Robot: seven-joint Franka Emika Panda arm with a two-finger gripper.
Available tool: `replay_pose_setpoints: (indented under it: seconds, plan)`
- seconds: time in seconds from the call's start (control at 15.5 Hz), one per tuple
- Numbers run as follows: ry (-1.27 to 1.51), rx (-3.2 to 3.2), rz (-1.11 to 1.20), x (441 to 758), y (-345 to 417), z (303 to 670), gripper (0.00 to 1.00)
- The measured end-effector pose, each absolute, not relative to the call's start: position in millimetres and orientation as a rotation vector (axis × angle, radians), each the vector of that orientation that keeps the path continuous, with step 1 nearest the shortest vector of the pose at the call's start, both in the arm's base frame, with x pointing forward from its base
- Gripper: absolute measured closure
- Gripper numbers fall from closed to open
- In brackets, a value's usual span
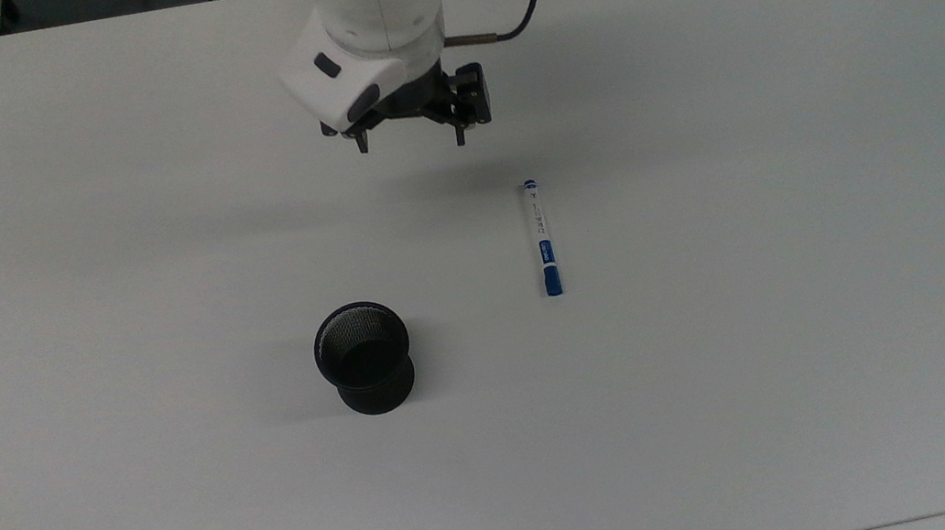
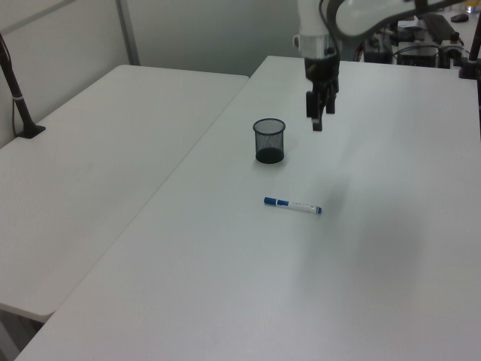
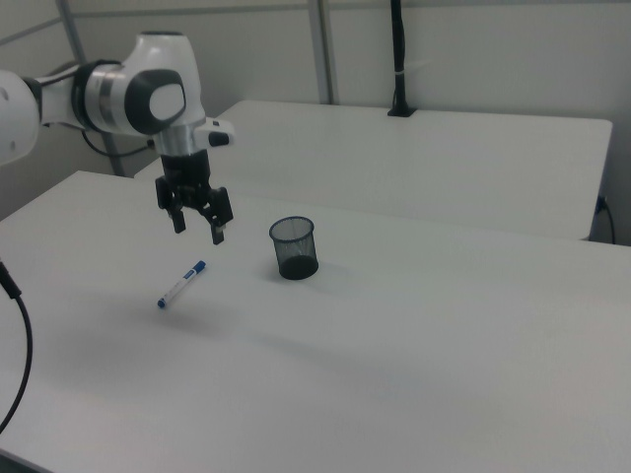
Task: Insert the marker
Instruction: 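Lower the open gripper over the marker's blue cap end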
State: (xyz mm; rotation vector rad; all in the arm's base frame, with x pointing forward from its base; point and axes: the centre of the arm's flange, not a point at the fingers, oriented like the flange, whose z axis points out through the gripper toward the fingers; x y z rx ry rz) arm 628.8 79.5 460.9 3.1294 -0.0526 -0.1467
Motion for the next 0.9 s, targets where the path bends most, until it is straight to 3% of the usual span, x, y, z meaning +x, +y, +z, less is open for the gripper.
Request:
replay_pose_setpoints:
  seconds: [0.45, 0.58, 0.65, 0.9]
  plan:
    - [0.018, 3.109, -0.195, 639.2, 112.1, 407.4, 0.03]
    - [0.029, 3.101, -0.206, 643.0, 122.1, 385.9, 0.06]
    - [0.026, 3.098, -0.203, 645.0, 127.0, 376.0, 0.15]
    - [-0.024, 3.101, -0.110, 653.6, 156.8, 348.4, 0.19]
